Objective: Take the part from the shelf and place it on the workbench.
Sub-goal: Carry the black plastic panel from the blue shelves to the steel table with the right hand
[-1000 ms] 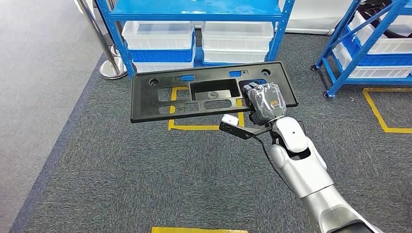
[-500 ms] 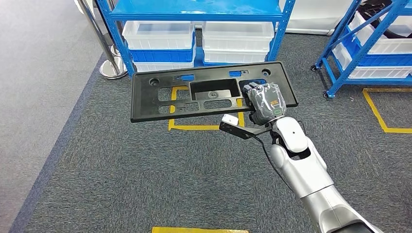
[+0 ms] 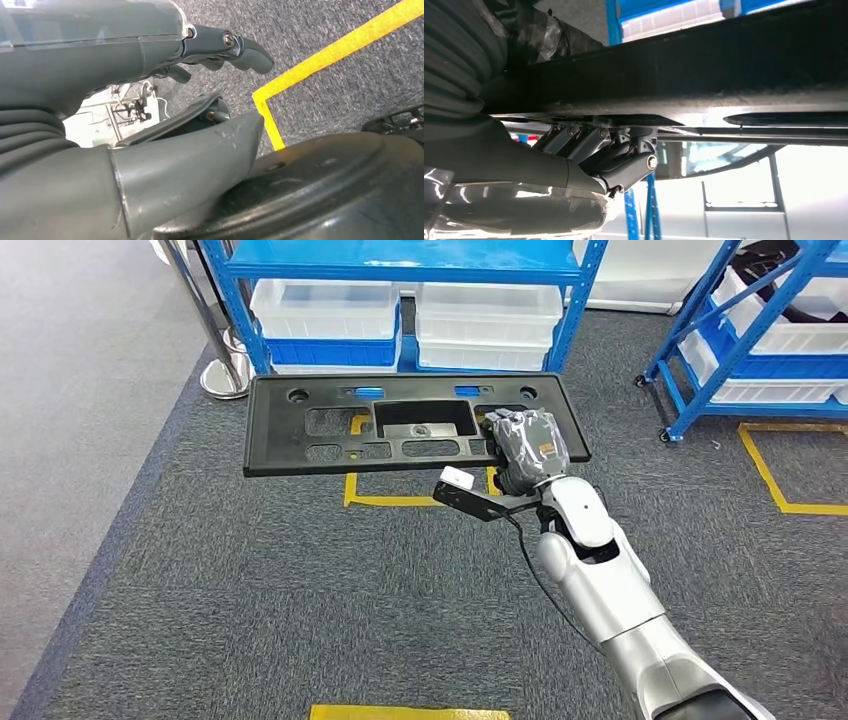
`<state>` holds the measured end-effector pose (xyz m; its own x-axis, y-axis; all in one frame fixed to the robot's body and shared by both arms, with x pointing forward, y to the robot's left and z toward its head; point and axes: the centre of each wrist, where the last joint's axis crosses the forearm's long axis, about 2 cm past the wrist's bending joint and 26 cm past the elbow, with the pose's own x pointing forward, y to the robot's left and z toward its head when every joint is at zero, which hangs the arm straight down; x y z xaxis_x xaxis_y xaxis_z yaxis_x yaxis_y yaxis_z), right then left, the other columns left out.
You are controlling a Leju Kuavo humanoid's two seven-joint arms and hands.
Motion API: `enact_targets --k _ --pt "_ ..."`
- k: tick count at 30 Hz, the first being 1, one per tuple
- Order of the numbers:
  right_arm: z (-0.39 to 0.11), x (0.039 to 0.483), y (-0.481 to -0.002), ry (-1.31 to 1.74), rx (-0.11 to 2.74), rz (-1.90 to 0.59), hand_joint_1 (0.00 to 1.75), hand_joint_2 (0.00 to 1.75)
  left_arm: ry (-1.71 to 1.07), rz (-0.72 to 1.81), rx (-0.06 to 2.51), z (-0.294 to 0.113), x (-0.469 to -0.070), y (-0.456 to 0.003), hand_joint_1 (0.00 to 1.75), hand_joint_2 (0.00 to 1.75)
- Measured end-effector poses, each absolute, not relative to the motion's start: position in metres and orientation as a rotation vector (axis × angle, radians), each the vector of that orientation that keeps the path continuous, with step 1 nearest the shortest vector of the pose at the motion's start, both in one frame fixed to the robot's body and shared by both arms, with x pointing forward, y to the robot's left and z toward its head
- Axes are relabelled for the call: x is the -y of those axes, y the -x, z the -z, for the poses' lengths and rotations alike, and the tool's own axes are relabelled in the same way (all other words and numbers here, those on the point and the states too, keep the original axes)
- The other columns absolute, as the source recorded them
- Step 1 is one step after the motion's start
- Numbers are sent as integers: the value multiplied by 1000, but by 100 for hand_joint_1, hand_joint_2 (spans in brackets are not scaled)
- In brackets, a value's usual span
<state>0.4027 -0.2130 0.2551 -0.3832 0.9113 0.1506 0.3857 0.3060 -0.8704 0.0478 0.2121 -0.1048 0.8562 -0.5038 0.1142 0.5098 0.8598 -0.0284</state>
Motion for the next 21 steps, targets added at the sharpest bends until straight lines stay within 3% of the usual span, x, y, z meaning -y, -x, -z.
enact_targets --k 21 --pt "-252 211 -404 1139 1903 -1024 175 175 58 525 96 106 -216 -45 0 175"
